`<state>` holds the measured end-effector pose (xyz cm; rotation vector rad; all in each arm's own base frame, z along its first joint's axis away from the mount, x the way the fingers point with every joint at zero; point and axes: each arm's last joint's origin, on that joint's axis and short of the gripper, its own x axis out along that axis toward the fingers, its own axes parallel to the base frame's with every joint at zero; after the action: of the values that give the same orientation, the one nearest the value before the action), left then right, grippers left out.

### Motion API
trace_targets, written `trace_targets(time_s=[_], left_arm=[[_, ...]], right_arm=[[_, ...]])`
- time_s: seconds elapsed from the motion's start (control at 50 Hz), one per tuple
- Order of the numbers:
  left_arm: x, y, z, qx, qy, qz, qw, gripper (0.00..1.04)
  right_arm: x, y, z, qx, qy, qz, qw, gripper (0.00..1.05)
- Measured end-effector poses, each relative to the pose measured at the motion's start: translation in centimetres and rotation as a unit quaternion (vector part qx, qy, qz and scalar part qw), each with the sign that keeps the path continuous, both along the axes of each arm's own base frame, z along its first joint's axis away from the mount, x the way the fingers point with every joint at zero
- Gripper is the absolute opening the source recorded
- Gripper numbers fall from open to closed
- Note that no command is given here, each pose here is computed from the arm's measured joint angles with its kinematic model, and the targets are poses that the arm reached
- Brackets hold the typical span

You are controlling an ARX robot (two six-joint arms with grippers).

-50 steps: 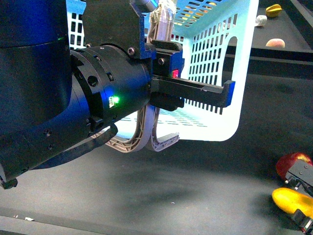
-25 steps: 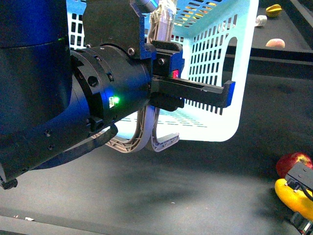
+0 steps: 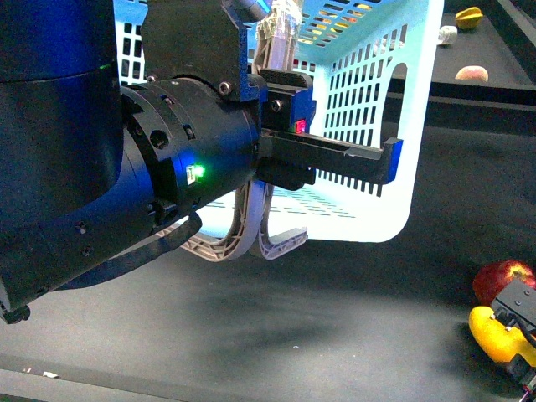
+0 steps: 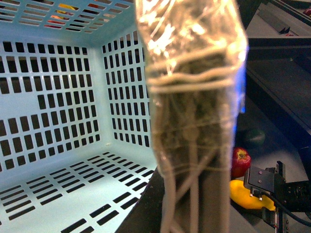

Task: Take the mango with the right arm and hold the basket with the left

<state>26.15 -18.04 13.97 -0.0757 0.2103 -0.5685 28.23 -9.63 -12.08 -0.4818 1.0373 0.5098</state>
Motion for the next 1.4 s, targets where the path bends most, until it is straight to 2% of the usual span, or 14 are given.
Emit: trace_targets(time_s=[0.18,0.44,0.58,0.68,0.78,0.92,1.1,1.4], left_arm=[[0.0,0.0,0.0,0.0,0.0,0.0,1.0,0.05],[0.0,0.0,0.0,0.0,0.0,0.0,1.0,0.05],[0.0,0.0,0.0,0.0,0.0,0.0,1.0,0.05],[0.0,0.0,0.0,0.0,0.0,0.0,1.0,0.05],[0.0,0.0,0.0,0.0,0.0,0.0,1.0,0.05],[0.0,0.0,0.0,0.0,0.0,0.0,1.0,0.05],[0.0,0.0,0.0,0.0,0.0,0.0,1.0,0.05],[0.0,0.0,0.0,0.0,0.0,0.001,1.0,0.05]], right_arm=[[-0.1,-0.5,2.3,0.026,-0.026,-0.032,0.999,0.56],[0.6,-1.6,9.6,0.073,-0.11,-0.103,0.986,0.56],[0.8,-1.6,13.0,0.095,-0.148,-0.135,0.975,0.56],[1.0,-1.0,16.8,0.141,-0.189,-0.165,0.958,0.56],[1.1,0.7,20.4,0.199,-0.226,-0.184,0.936,0.56],[1.1,4.5,24.1,0.266,-0.253,-0.194,0.91,0.56],[1.4,9.2,26.5,0.32,-0.253,-0.177,0.896,0.56],[2.5,15.9,28.4,0.378,-0.246,-0.147,0.88,0.56]])
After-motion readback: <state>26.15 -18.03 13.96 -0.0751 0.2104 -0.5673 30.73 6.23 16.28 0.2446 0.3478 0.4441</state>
